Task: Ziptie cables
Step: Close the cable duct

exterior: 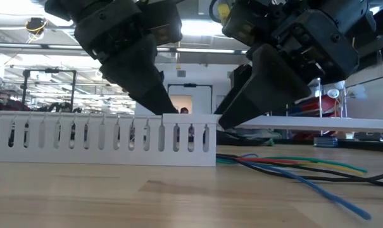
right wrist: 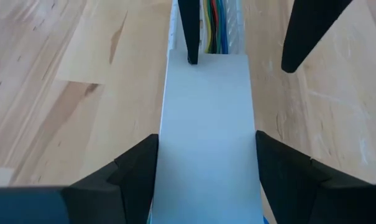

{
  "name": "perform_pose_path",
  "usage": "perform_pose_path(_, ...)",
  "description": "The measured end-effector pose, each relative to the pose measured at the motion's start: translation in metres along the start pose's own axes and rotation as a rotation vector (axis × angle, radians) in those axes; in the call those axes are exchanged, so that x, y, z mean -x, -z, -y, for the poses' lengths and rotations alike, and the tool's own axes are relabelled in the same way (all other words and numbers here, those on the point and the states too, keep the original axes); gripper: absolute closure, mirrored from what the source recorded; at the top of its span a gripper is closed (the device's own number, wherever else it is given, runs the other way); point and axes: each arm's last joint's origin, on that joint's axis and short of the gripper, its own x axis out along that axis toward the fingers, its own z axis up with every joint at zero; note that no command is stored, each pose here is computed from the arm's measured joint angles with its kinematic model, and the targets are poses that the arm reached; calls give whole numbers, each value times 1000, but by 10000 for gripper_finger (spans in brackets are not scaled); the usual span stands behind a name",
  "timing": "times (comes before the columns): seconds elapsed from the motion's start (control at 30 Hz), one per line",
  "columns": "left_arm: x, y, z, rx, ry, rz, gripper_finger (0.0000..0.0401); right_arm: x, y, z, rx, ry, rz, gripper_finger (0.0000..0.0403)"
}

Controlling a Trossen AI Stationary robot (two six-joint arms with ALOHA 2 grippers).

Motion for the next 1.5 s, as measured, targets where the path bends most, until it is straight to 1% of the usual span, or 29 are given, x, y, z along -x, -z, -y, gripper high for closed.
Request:
perform_pose_path(0.07, 6, -1, 1, -6, 7, 7, 127, 0, -1, 0, -2, -2, 7, 178)
perform_pose_path(0.13, 18, -4, 2, -14, 18, 32, 127, 0, -1, 0, -2, -3, 9, 177)
perform_pose_path(0.23, 37, -2, 1, -47, -2, 28, 127, 0, -1, 0, -2, 12, 9, 178)
perform_pose_path(0.3, 54, -12, 5, -39, 19, 109, 127, 0, 0, 1, -4, 39, 12, 177)
perform_pose_path(0.37, 64, -12, 8, -33, 18, 123, 127, 0, 0, 1, -5, 45, 13, 170)
perform_pose_path(0.43, 65, -8, 15, -52, 25, 116, 127, 0, 0, 1, -6, 30, 11, 154)
perform_pose_path(0.47, 63, -5, 19, -60, 39, 119, 127, 0, -1, 1, -13, 23, 14, 143)
perform_pose_path(0.53, 59, 5, 21, -63, 32, 111, 127, 0, -1, 1, -17, 26, 17, 121)
perform_pose_path(0.6, 57, 5, 23, -34, 34, 173, 127, 0, -1, 0, -17, 25, 16, 103)
perform_pose_path(0.7, 47, 20, 13, -23, 6, 172, 127, 0, -2, 0, -14, 22, 19, 84)
perform_pose_path(0.73, 45, 22, 12, -13, 11, 194, 127, 0, -1, 0, -14, 22, 17, 81)
perform_pose_path(0.87, 39, 27, 7, 2, 64, 295, 127, 0, -2, 0, -4, 27, 18, 75)
perform_pose_path(0.97, 29, 34, 3, 11, 87, 280, 127, 0, -1, 1, -2, 31, 17, 75)
perform_pose_path(1.03, 25, 33, 5, 17, 107, 295, 127, 0, -1, 1, -2, 33, 15, 75)
perform_pose_path(1.27, 4, 39, 1, 22, 71, 273, 127, 0, -1, 0, -4, 24, 9, 75)
perform_pose_path(1.33, 3, 39, 1, 22, 69, 272, 127, 0, 0, 1, -2, 27, 0, 75)
perform_pose_path(1.5, 5, 35, 2, 11, 83, 321, 127, 0, 1, 1, -1, 28, -4, 75)
